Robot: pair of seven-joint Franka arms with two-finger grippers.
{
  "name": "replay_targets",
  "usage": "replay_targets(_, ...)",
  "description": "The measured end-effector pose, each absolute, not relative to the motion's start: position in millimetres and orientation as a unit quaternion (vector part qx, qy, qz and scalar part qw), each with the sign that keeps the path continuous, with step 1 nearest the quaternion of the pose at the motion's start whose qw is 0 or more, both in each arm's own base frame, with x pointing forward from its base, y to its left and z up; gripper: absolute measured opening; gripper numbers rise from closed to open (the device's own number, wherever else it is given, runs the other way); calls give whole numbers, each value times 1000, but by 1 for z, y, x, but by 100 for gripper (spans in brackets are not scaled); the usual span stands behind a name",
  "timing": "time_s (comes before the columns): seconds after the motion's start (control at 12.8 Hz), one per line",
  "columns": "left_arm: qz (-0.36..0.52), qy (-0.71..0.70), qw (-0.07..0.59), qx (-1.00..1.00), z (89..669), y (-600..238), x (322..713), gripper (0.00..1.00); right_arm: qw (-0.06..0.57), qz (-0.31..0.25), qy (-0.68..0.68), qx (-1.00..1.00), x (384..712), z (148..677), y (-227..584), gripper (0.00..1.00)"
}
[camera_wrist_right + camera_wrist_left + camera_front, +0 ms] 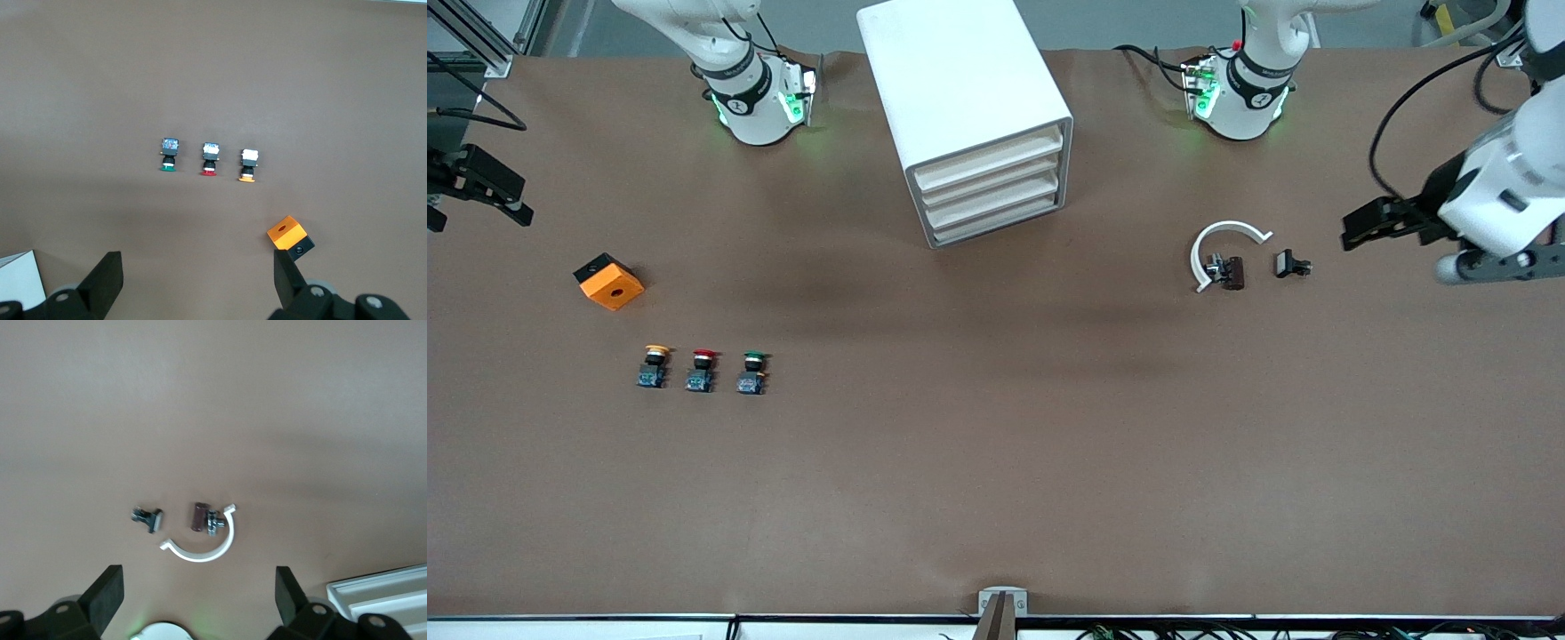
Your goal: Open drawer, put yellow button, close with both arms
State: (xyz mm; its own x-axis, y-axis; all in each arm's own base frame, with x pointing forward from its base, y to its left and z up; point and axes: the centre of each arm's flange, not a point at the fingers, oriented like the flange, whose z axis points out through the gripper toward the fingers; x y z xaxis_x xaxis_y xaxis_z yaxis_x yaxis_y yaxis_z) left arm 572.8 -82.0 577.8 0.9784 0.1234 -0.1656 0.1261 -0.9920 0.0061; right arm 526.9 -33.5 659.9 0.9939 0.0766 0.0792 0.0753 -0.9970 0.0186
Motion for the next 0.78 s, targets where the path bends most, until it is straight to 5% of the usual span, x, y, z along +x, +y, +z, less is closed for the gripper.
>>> replay_targets(0.39, -138, 121, 7, 983, 472, -123, 614, 100, 56, 7, 39, 998, 542, 632, -51, 100)
replay_targets(0.78, -206, 344, 32, 915, 408, -205, 621, 100, 39, -67, 33, 996, 587, 523, -113, 100)
